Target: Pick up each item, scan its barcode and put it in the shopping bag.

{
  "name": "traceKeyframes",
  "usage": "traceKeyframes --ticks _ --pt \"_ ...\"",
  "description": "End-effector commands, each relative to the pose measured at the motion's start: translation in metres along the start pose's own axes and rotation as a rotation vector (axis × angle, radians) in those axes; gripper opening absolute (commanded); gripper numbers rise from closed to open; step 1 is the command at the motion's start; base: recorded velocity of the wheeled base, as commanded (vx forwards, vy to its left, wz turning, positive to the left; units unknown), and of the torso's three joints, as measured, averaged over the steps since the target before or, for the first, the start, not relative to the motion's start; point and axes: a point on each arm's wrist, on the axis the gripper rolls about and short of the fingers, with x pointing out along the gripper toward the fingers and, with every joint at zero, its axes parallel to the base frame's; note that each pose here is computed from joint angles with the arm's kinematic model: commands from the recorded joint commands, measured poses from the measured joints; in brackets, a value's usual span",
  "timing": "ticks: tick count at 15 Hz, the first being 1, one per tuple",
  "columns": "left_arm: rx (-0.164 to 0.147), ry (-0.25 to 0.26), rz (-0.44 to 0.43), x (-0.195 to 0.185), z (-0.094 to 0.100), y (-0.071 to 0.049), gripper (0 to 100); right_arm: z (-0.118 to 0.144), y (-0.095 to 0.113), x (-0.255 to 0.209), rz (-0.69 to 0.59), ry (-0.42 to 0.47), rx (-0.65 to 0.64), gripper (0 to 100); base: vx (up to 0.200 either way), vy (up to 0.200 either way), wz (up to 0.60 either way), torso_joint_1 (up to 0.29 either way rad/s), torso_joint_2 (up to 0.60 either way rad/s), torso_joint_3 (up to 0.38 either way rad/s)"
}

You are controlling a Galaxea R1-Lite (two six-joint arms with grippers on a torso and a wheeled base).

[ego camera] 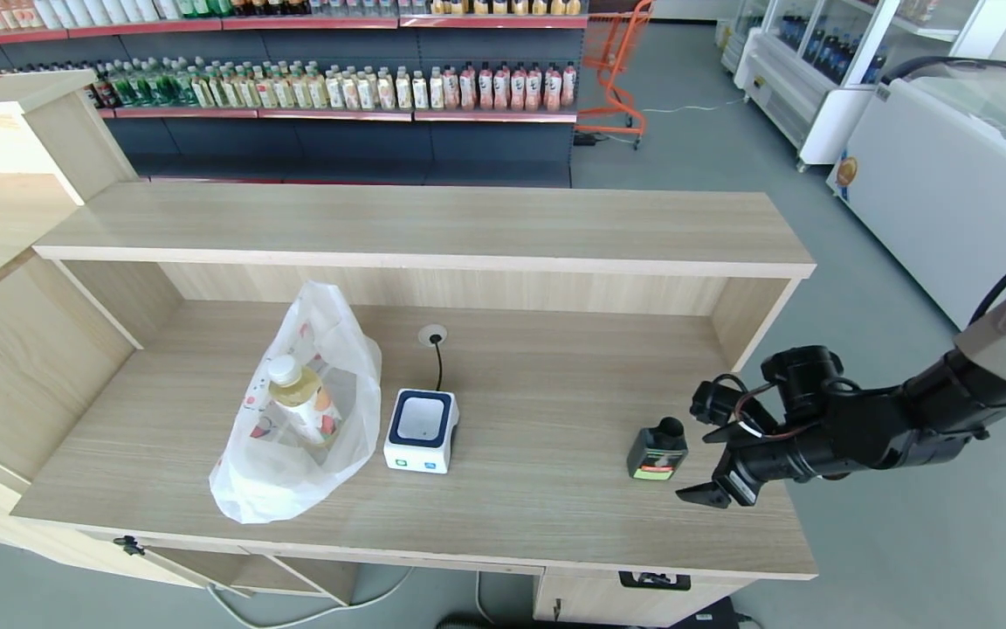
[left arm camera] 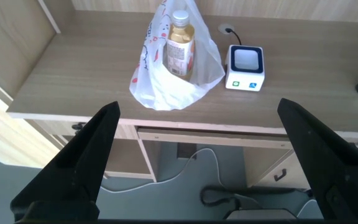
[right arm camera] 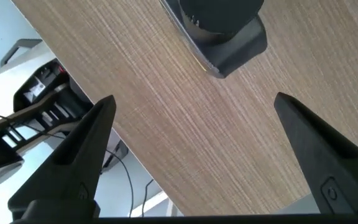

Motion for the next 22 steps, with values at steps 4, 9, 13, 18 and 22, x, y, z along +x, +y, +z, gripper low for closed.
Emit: traceKeyframes --ticks 4,9,13,18,22 --pt "0.0 -0.001 0.0 0.0 0.0 0.0 100 0.01 0.001 0.027 0.034 -0.033 -0.038 100 0.0 0.0 0.0 0.0 0.0 0.0" --pt "0.0 -0.001 0.0 0.0 0.0 0.0 100 0.015 -0.002 0.047 0.017 -0.073 -0.063 100 0.0 0.0 0.0 0.0 0.0 0.0" --pt "0.0 -0.001 0.0 0.0 0.0 0.0 100 0.018 0.0 0.057 0.005 -0.103 -0.052 0 0.0 0.0 0.0 0.0 0.0 0.0" --pt "0.0 -0.001 0.0 0.0 0.0 0.0 100 0.02 0.004 0.061 0.036 -0.135 -0.062 0 0.0 0.0 0.0 0.0 0.0 0.0" --pt "0.0 -0.001 0.0 0.0 0.0 0.0 100 0.019 0.006 0.052 0.03 -0.19 -0.068 0 0.0 0.0 0.0 0.0 0.0 0.0"
